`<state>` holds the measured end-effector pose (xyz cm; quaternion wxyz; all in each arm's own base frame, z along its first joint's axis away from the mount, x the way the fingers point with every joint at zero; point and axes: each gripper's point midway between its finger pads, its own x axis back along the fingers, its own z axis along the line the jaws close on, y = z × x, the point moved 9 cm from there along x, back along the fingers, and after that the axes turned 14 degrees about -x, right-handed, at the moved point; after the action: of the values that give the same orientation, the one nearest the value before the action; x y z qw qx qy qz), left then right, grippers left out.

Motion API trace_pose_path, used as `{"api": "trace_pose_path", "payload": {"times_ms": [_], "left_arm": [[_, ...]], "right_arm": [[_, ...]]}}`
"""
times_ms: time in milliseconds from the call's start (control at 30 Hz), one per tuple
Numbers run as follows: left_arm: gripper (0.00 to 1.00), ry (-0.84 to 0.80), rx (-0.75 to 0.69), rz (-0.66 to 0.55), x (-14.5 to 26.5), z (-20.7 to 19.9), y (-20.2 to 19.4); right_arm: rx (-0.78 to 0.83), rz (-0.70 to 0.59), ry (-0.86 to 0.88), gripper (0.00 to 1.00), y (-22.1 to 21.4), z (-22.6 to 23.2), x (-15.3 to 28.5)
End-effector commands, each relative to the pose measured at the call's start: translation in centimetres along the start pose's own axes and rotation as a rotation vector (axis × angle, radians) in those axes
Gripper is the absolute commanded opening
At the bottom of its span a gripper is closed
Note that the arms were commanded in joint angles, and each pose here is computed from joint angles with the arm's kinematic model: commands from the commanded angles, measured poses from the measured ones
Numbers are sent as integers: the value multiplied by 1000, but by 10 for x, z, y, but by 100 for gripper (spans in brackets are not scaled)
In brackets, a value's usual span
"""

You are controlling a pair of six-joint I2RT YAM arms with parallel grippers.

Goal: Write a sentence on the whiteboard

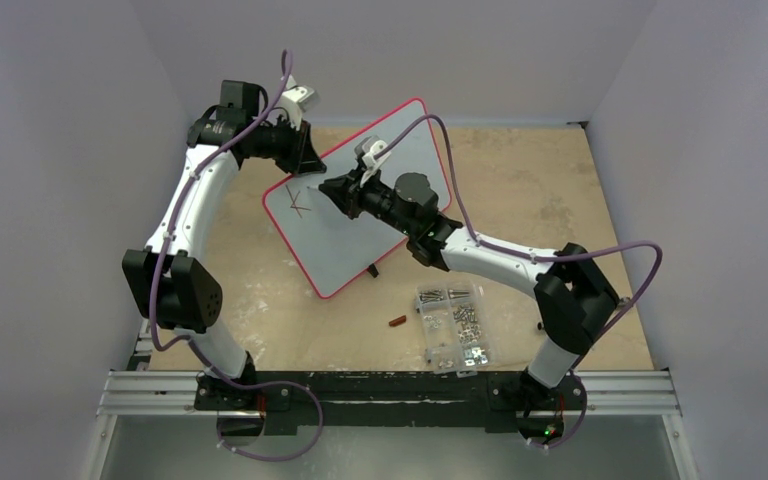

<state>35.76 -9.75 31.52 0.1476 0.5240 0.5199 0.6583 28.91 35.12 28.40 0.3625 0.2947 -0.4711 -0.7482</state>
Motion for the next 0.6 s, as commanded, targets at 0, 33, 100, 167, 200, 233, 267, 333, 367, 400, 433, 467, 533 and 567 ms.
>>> {"api": "trace_pose_path", "payload": {"times_ms": [0, 33, 100, 167, 200, 233, 267, 333, 367, 400, 433, 467, 533, 567], "left_arm": [[0, 11, -83, 91, 1, -6, -9], [0, 11, -83, 92, 1, -6, -9], [0, 12, -84, 90, 1, -6, -9], [0, 11, -84, 91, 1, -6, -9], [0, 11, -85, 90, 2, -7, -9], [0, 11, -84, 90, 2, -7, -9], [0, 12, -85, 90, 2, -7, -9], [0, 13, -88, 88, 2, -7, -8], [0, 12, -88, 88, 2, -7, -8], [0, 14, -89, 88, 3, -7, -8], [0, 14, -89, 87, 3, -7, -8], [0, 14, -89, 88, 3, -7, -8], [0, 14, -90, 86, 3, -8, -7], [0, 15, -92, 85, 4, -8, -7]], "right_arm": [[-6, -57, 30, 0, 17, 6, -9], [-5, -51, 21, 0, 15, 5, -9], [-1, -34, 5, 0, 10, 2, -9], [4, -18, -3, 0, 5, 0, -7], [6, -11, -8, 0, 3, -1, -5], [8, -3, -12, 0, 0, -3, -3], [9, 8, -17, 0, -3, -4, -2], [8, 27, -26, 0, -9, -6, 3], [7, 38, -31, 0, -13, -7, 6], [5, 49, -36, 0, -17, -9, 9], [4, 59, -41, 0, -21, -10, 11], [3, 69, -48, 0, -24, -11, 14], [-3, 83, -58, 0, -30, -13, 19], [-6, 89, -63, 0, -32, -14, 21]]}}
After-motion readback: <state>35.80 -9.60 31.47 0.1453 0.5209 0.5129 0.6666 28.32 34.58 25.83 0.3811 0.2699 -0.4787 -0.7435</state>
